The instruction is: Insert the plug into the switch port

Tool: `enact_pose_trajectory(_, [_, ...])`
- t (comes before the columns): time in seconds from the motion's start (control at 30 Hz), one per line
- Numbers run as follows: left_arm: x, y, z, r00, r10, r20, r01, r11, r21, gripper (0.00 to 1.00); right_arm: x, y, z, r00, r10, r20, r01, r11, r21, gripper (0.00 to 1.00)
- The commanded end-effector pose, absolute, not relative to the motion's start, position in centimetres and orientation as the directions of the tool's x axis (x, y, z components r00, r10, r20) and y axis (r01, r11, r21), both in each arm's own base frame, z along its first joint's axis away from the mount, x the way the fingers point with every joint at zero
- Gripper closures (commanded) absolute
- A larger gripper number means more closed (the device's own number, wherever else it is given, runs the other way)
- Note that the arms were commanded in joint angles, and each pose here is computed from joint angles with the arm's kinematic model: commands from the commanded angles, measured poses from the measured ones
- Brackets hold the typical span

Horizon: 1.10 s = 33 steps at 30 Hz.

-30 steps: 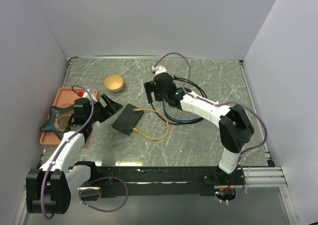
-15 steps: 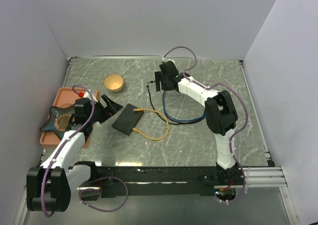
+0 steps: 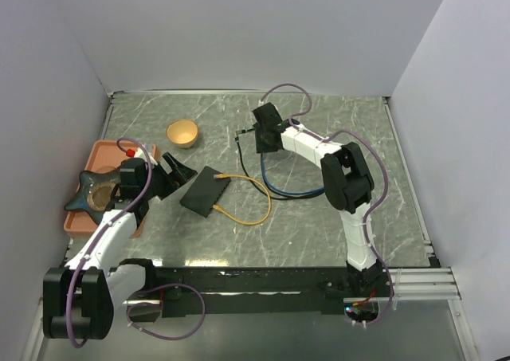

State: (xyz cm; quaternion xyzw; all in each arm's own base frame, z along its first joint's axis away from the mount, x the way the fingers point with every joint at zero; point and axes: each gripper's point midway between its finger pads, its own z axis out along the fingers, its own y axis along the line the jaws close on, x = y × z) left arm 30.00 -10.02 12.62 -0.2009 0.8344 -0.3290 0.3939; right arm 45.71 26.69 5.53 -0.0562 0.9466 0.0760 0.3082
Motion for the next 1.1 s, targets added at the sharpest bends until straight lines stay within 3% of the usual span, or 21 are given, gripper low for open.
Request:
enact_pose_trajectory(0.0, [30.3,-10.1,13.5,-0.593,-0.600,-0.537,-0.051,0.694,-0.719,0.04,46.7,27.1,5.2,-0.805,-0.027,-0.592,-0.143,0.978,0.150,0.67])
enact_pose_trajectory(0.27, [30.3,-10.1,13.4,-0.596,-0.595,-0.540,-0.049,0.698,-0.714,0.04,46.9,27.2,4.0,-0.825,-0.012,-0.566,-0.134,0.976,0.174,0.70])
enact_pose_trajectory(0.3, [30.3,-10.1,13.4,-0.596,-0.595,-0.540,-0.049,0.698,-0.714,0.04,47.0,27.2,3.9,-0.825,-0.010,-0.564,-0.132,0.975,0.177,0.76])
enact_pose_trajectory(0.33, [30.3,-10.1,13.4,-0.597,-0.594,-0.539,-0.050,0.698,-0.715,0.04,46.9,27.2,3.9,-0.827,-0.009,-0.562,-0.132,0.975,0.179,0.92])
enact_pose_trajectory(0.37, [30.3,-10.1,13.5,-0.596,-0.594,-0.540,-0.049,0.698,-0.715,0.04,46.9,27.1,4.0,-0.825,-0.008,-0.566,-0.131,0.975,0.177,1.00])
enact_pose_trajectory(0.57, [30.3,-10.1,13.3,-0.598,-0.593,-0.539,-0.050,0.699,-0.714,0.04,46.6,26.6,5.9,-0.809,-0.011,-0.588,-0.139,0.975,0.174,1.00])
enact_pose_trajectory(0.7, [30.3,-10.2,13.2,-0.601,-0.592,-0.537,-0.049,0.698,-0.715,0.04,46.1,26.5,8.6,-0.784,-0.025,-0.620,-0.175,0.968,0.182,0.93])
enact_pose_trajectory(1.07, [30.3,-10.6,13.1,-0.610,-0.588,-0.531,-0.029,0.686,-0.727,0.04,40.4,25.6,11.9,-0.759,-0.119,-0.640,-0.315,0.928,0.201,0.90])
